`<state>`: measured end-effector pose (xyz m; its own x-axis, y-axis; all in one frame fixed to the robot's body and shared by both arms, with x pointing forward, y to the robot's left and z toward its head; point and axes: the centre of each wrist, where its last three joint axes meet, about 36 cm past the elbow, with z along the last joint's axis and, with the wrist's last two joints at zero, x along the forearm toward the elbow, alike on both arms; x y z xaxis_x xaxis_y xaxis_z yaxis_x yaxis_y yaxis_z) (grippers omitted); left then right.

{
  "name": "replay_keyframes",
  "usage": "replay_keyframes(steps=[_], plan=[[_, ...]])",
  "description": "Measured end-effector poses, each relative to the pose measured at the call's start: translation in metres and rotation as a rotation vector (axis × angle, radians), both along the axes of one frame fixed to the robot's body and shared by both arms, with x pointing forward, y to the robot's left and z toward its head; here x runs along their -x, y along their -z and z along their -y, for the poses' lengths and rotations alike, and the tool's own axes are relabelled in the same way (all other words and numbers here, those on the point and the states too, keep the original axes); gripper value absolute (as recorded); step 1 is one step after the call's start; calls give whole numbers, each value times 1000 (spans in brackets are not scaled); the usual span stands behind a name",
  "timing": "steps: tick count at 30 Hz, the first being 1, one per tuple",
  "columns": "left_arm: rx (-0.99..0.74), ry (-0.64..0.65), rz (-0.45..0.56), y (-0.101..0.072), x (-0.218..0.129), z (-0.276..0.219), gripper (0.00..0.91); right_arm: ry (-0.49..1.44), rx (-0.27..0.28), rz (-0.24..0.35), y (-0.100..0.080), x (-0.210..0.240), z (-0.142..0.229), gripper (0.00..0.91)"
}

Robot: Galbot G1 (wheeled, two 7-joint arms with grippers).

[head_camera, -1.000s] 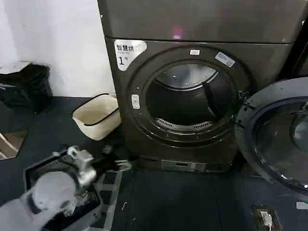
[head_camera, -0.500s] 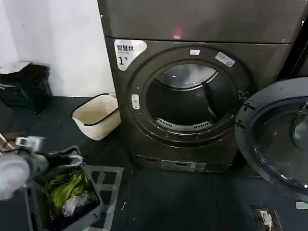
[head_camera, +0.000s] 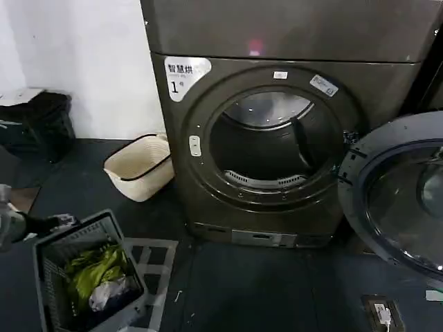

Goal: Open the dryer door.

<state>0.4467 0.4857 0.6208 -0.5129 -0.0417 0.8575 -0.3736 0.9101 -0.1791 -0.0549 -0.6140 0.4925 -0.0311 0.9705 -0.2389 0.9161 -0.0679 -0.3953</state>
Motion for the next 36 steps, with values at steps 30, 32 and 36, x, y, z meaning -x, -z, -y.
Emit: replay_keyframes(steps=[30, 32, 36], plan=[[150, -256, -104, 35, -3, -76, 907, 144, 15, -3, 10, 36, 6, 907], [152, -255, -107, 36, -3, -75, 907, 149, 19, -1, 11, 38, 6, 907], [153, -236, -116, 41, -2, -71, 907, 140, 34, 6, 15, 43, 7, 907]])
